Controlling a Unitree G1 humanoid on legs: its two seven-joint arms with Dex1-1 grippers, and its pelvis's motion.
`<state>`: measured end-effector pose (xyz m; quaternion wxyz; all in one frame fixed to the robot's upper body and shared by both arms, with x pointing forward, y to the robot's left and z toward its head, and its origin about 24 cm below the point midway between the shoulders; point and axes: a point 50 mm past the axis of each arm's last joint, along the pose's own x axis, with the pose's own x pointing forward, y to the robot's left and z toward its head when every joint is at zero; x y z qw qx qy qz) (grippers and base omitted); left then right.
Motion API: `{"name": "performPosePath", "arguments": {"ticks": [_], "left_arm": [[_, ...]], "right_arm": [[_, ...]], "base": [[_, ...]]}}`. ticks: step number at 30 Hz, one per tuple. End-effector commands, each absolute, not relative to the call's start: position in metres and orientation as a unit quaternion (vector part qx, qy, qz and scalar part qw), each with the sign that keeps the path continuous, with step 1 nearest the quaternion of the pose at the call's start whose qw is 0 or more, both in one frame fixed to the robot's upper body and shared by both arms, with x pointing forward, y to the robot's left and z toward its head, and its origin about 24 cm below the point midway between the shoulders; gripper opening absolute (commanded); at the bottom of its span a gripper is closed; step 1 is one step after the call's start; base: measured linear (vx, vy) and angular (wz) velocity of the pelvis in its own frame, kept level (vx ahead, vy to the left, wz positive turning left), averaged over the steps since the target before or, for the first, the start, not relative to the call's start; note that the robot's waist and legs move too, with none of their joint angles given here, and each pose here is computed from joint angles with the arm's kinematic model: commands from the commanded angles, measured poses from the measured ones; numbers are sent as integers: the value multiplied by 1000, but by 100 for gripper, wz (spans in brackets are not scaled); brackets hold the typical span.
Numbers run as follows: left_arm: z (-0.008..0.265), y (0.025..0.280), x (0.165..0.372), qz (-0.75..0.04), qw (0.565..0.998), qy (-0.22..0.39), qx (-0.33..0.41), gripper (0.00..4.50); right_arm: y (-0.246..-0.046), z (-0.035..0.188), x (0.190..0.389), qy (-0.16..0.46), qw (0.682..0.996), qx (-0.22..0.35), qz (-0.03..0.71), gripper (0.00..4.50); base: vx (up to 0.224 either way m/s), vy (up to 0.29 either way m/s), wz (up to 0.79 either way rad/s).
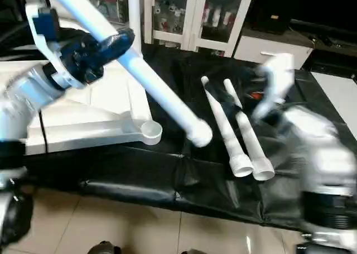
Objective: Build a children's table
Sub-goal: Pick table leg
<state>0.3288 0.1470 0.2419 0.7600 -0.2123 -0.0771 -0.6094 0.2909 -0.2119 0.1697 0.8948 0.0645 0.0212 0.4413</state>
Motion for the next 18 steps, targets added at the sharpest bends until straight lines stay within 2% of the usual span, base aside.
{"name": "performPosePath", "arguments": {"ticks": [1,3,7,14,16,18], "left_arm": [[254,143,325,-644,729,-76,-219,160],[256,142,325,-651,720,-74,-228,160],[261,141,323,-668,707,-69,-223,160],[259,141,320,-676,702,-54,-220,160],[254,138,321,-678,703,-38,-210,160],[253,137,321,-681,701,-35,-210,160]], "right_arm": [[-213,173,283,48,856,127,499,425],[-212,175,281,56,841,143,519,425],[-207,180,281,81,822,136,547,425],[-198,185,281,98,802,126,575,425],[-184,184,280,112,791,85,596,425],[-180,185,280,113,785,80,604,425]], "base": [[0,0,0],[0,0,0],[0,0,0],[0,0,0],[0,0,0],[0,0,0]]}}
